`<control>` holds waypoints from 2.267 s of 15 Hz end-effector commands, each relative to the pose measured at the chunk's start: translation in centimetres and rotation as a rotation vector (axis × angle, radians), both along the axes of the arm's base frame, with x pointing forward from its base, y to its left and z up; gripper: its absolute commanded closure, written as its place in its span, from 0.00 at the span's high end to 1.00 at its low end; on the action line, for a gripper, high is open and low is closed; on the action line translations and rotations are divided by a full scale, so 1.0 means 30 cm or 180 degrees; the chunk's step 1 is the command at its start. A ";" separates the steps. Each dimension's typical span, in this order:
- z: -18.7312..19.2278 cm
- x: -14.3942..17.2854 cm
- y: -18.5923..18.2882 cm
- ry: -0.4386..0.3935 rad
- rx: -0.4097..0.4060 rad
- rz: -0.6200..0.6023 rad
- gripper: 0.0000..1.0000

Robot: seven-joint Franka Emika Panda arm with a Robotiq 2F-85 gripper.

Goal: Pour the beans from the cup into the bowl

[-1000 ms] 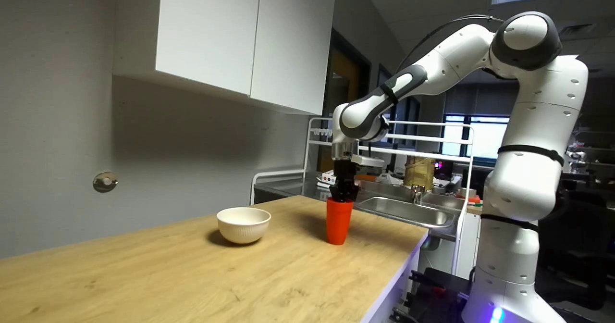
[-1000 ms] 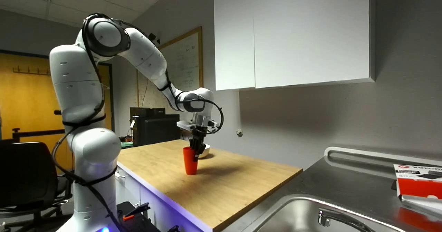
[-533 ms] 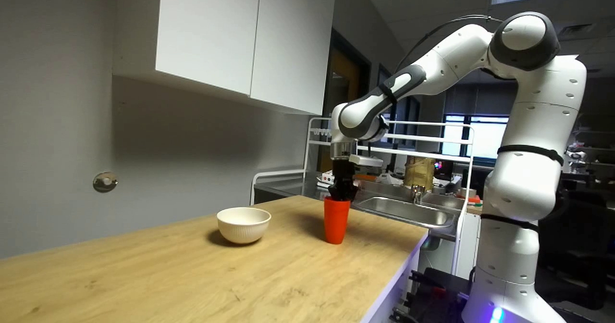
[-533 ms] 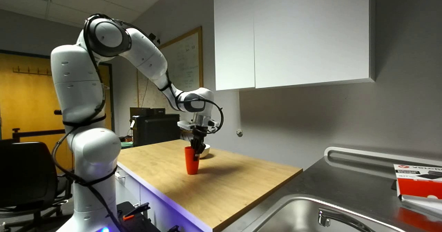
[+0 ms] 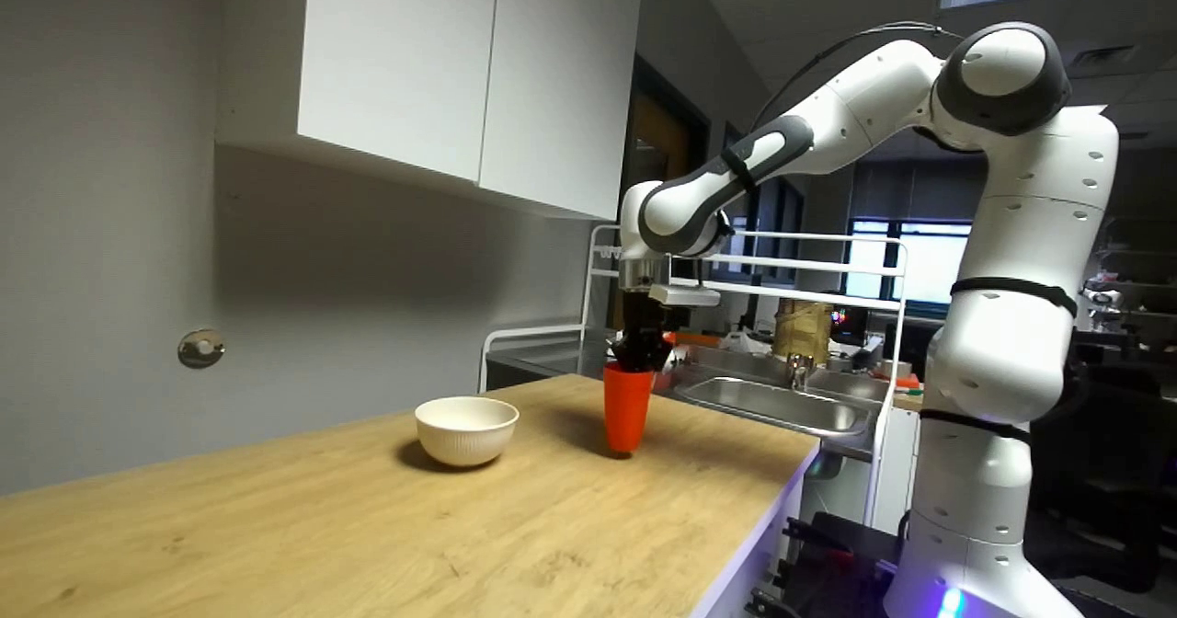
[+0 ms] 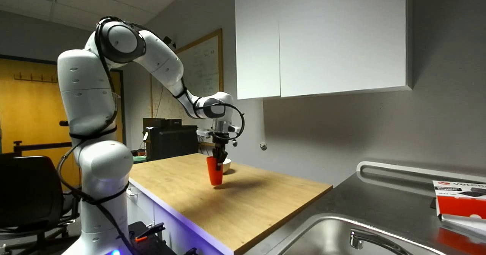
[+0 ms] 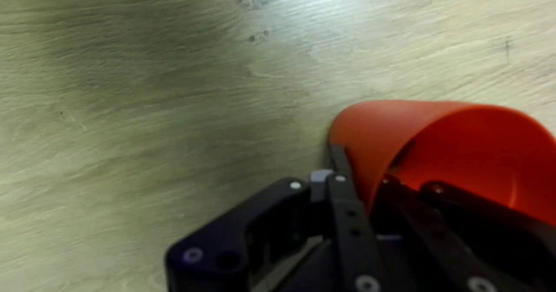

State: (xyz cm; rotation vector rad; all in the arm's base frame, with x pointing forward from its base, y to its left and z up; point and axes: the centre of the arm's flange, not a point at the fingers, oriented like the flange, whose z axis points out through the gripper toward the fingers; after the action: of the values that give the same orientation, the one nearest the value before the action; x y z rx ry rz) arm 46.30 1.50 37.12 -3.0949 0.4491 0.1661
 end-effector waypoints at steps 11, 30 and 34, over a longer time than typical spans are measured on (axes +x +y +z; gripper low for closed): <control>0.453 0.319 0.569 -0.0660 -0.1396 0.0076 0.02; 0.036 0.532 1.060 -0.0500 -0.3561 0.0516 0.02; -0.018 0.513 1.089 -0.0481 -0.3958 0.0463 0.02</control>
State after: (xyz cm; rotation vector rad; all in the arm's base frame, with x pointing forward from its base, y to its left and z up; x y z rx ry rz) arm 60.37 32.67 36.69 -4.2162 0.3255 -0.5391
